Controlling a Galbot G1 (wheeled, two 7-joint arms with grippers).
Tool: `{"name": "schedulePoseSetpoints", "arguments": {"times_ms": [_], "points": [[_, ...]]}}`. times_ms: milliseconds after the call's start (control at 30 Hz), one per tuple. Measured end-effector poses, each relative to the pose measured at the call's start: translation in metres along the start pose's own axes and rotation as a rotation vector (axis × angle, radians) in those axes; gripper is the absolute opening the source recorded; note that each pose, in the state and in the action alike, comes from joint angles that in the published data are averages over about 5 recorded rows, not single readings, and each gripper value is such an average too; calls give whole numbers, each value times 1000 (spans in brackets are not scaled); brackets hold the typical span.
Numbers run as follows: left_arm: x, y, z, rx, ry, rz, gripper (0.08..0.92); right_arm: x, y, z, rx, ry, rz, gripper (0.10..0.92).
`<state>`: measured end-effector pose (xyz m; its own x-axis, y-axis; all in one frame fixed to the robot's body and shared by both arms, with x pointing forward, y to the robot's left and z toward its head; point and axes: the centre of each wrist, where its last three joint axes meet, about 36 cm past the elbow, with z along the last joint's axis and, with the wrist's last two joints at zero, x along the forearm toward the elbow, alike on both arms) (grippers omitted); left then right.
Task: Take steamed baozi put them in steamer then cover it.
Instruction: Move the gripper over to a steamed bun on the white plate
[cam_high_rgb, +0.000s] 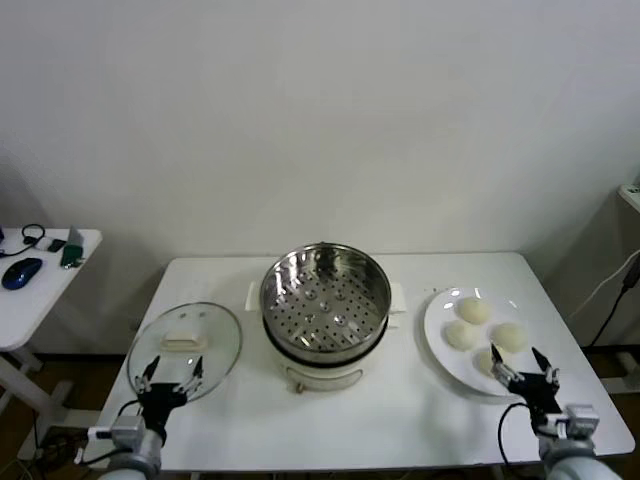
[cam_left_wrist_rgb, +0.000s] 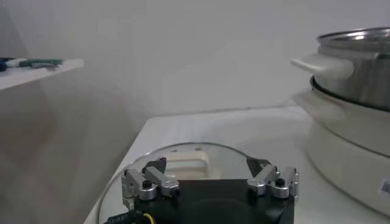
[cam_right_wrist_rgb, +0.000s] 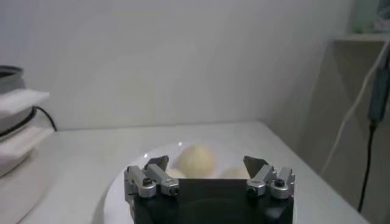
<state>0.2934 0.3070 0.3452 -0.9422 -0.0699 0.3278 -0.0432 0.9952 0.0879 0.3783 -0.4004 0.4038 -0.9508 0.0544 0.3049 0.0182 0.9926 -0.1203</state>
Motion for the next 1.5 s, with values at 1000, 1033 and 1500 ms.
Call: {"name": "schedulePoseSetpoints", "arguments": {"times_ms": [1000,1033,1500], "points": [[9,-13,-1,-17,-23,31,823,-159,-113,-177,1106,411,-846,823],[9,-14,-1,-18,-23,30,823,-165,-112,-179,1124,432,-865,823],[9,-6,5,-31,-12,4,823,-242,-77,-183,1272,619,-979,823]]}}
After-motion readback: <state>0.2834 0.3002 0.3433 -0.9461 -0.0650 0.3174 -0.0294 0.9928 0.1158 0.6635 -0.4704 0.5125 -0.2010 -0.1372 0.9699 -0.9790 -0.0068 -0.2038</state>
